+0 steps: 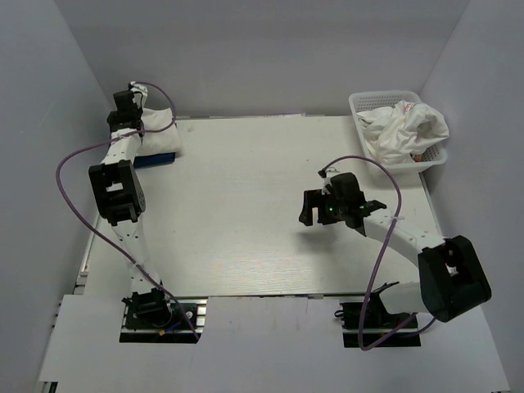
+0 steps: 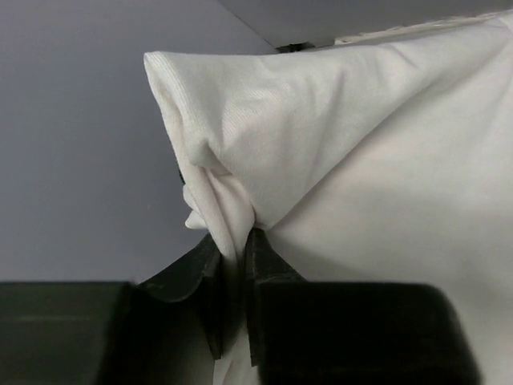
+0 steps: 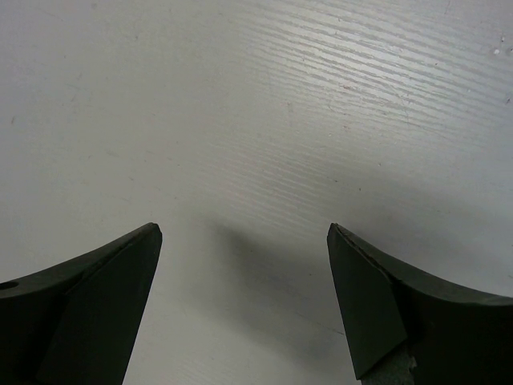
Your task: Fold and stack the t-shirts
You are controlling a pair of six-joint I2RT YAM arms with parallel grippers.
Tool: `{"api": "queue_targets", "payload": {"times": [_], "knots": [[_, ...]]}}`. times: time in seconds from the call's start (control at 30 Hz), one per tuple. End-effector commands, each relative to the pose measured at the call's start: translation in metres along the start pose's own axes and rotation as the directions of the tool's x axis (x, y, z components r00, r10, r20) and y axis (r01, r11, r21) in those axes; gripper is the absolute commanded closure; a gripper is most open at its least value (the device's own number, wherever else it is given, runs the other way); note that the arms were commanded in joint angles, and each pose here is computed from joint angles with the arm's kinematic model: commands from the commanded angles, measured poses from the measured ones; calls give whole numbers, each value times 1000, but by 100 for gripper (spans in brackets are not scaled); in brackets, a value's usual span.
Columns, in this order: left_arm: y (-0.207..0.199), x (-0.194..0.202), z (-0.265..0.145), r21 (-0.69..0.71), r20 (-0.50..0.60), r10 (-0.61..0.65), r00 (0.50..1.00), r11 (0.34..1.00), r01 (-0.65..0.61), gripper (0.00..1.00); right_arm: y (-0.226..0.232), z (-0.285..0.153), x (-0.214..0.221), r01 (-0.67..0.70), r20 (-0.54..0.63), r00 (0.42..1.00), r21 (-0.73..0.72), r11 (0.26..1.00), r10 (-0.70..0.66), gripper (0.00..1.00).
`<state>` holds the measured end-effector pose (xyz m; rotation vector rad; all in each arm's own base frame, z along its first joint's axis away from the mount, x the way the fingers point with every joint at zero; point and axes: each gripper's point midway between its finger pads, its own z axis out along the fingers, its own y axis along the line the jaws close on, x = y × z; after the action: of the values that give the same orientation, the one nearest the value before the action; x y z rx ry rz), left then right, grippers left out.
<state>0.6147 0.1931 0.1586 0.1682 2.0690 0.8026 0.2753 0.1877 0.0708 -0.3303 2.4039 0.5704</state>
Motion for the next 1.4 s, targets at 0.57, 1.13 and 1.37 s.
{"api": "queue_targets", "payload": {"times": [0.57,1.13,1.37], "knots": [[3,-91,-82,216,102,-409,907,899,381,0,-3,-16,-35,-27,180,984,48,999,18,10],[-189,-23,-396,863,-273,-666,694,150,483,0,12,-56,-33,-136,275,951,-37,990,141,10],[-178,63,-447,824,-278,-664,695,207,528,0,9,-70,-51,-192,406,893,-46,980,194,10]]}}
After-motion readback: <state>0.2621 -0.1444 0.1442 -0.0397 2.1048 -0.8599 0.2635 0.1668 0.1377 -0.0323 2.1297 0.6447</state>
